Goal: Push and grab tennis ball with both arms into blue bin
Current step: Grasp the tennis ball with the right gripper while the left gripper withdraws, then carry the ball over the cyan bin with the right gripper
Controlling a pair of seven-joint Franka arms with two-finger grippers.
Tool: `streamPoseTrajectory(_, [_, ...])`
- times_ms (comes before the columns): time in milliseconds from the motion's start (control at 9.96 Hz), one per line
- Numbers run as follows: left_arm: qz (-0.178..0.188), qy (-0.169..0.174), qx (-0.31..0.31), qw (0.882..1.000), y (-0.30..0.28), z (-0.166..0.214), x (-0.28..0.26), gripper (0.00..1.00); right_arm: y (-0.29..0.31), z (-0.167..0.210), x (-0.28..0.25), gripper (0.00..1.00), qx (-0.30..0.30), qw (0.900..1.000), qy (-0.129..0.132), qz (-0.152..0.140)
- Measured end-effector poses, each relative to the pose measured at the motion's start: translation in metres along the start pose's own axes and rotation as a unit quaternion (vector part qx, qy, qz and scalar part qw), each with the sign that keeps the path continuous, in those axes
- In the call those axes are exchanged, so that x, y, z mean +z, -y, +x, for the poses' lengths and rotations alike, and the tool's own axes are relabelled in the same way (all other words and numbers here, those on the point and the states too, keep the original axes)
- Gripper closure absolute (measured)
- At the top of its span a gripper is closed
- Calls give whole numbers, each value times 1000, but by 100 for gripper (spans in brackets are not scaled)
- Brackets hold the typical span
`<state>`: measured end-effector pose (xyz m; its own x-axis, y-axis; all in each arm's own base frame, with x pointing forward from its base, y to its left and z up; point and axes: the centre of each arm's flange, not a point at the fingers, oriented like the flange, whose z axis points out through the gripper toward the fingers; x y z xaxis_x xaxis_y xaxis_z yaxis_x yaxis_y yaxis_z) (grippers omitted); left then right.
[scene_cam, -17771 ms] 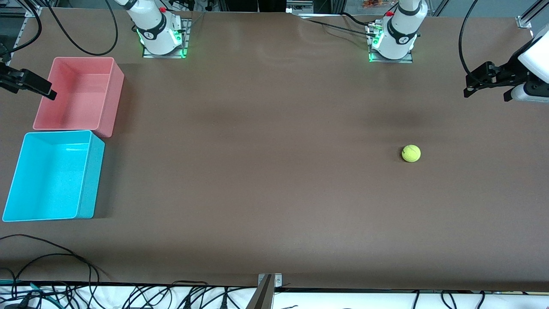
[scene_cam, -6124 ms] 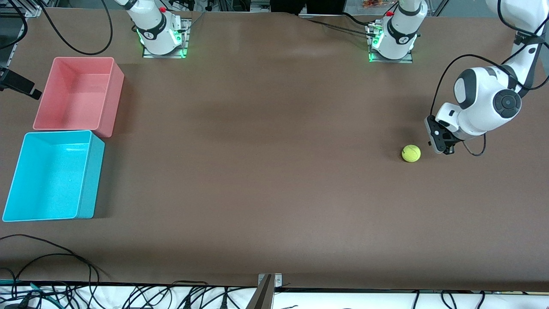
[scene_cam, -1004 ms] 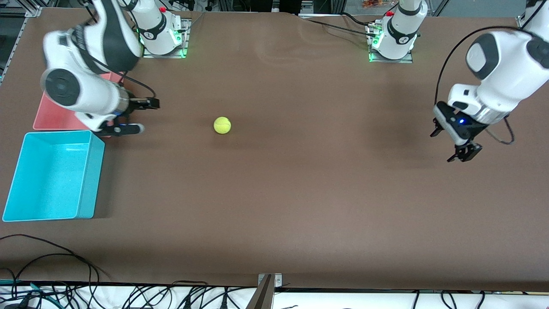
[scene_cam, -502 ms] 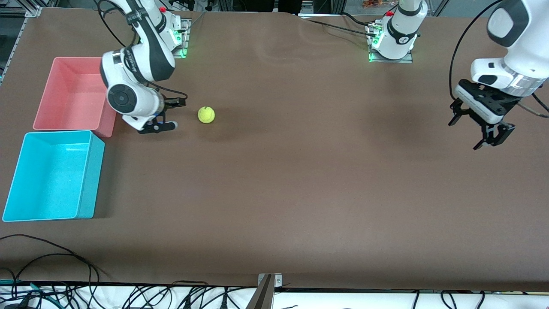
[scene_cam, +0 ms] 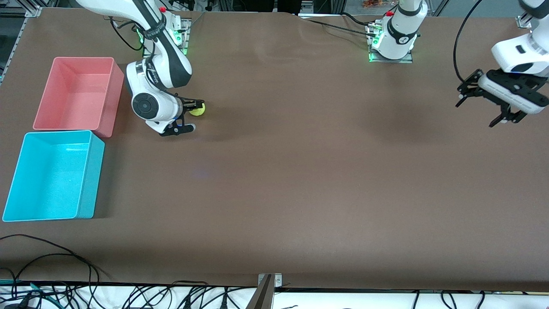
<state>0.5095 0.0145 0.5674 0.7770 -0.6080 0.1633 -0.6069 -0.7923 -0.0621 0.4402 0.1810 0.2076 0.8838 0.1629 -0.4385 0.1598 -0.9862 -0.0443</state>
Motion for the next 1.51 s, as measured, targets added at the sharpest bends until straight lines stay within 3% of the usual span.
streamPoseTrajectory(301, [-2,23,-44,999,-7,0,-54,0,4,-7,29,0,-6,1000,22,-5])
streamPoseTrajectory(602, [1,24,-61,998,-4,-6,-63,0,4,-6,41,1,-5,1000,24,-5])
streamPoseTrajectory(703, [2,22,-64,998,-2,-8,-65,0,4,-5,42,9,-5,1000,23,-4])
streamPoseTrajectory(803, [5,20,-63,998,-4,-9,-69,0,4,-5,43,24,-5,1000,21,-4])
streamPoseTrajectory(904, [7,18,-62,998,-7,-9,-74,0,4,-5,41,33,-5,1000,20,-4])
streamPoseTrajectory(1104, [10,15,-61,998,-12,-11,-82,0,4,-3,37,34,-4,1000,13,-3])
streamPoseTrajectory(1305, [8,18,-66,998,-15,-9,-81,0,1,7,4,34,1,1000,-18,3])
streamPoseTrajectory(1506, [7,18,-68,998,-15,-9,-80,0,-20,14,-62,34,13,1000,-22,0])
